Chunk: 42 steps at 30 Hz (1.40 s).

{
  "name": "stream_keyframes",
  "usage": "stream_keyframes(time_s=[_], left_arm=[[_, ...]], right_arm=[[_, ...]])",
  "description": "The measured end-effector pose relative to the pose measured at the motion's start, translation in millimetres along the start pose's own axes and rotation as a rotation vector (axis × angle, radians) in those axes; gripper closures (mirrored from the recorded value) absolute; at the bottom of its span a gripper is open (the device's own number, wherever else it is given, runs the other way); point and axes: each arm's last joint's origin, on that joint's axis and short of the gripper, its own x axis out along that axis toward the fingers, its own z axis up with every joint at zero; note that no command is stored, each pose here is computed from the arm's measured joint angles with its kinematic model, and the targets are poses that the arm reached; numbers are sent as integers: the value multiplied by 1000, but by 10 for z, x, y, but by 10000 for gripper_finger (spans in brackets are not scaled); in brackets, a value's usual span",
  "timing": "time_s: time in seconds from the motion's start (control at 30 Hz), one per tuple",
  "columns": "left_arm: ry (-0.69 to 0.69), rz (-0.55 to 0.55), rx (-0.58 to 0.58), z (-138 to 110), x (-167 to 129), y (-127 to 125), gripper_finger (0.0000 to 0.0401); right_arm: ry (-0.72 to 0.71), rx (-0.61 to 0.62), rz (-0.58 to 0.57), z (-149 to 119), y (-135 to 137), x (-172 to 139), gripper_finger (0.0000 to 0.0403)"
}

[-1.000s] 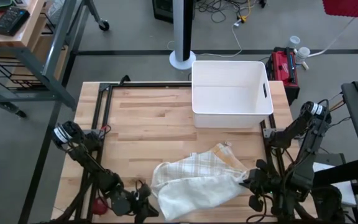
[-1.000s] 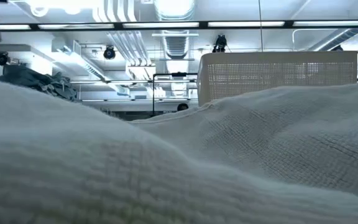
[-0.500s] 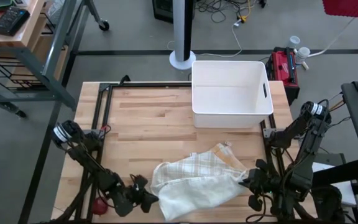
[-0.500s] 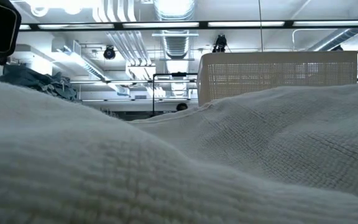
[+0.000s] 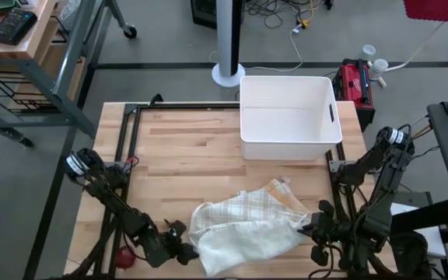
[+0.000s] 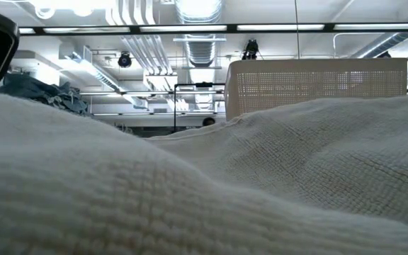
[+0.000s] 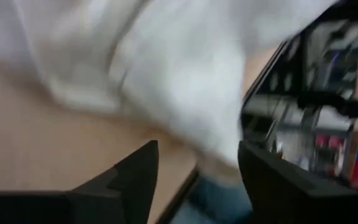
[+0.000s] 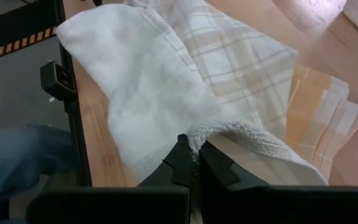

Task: Fold towel
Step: Fold the white checkered towel

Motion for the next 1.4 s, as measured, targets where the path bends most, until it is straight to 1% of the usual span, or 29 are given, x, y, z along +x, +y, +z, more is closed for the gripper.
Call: stream_keyframes(time_s=[0.1,0.17,0.3,0.37,0.47,0.57,0.73,0.87,0.93,1.0,1.03,1.1,1.13,1.17,1.2,1.3,1.4], left_arm=[[124,41,-45,18,22,-2,174],[134,39,-63,35,32,-14,164],[110,38,-79,114,67,-31,151],[76,32,-81,157,83,-33,149],[37,13,-56,221,108,-57,149],[25,2,-43,267,143,-68,155],[10,-14,-33,254,248,-66,170],[-58,-29,13,257,351,-117,185],[-87,-35,78,251,390,-156,200],[-121,-40,152,229,412,-224,233],[-141,-37,180,217,411,-269,256],[-166,-11,226,202,397,-369,317],[-171,17,252,198,386,-410,353],[-180,56,276,197,373,-442,376],[-187,92,295,191,360,-482,386],[-195,201,359,170,285,-667,390],[-219,317,458,155,139,-886,397]], right_arm=[[-1,-15,7,16,12,-16,403],[-1,-31,7,18,12,-18,403],[8,-45,8,14,13,-18,403],[12,-45,8,12,14,-16,403],[12,-50,9,12,14,-16,403],[12,-65,9,12,14,-16,403],[10,-58,19,14,26,-16,403],[4,-68,33,17,43,-17,403],[-13,-68,30,22,43,-17,403],[-36,-67,26,29,42,-17,403],[-48,-67,24,33,42,-17,403],[-55,-66,23,38,40,-21,403],[-55,-67,24,42,42,-26,403],[-56,-69,27,51,49,-35,403],[-57,-69,33,62,60,-47,403],[-61,-86,48,100,91,-91,403],[-76,-106,68,159,134,-153,403]])
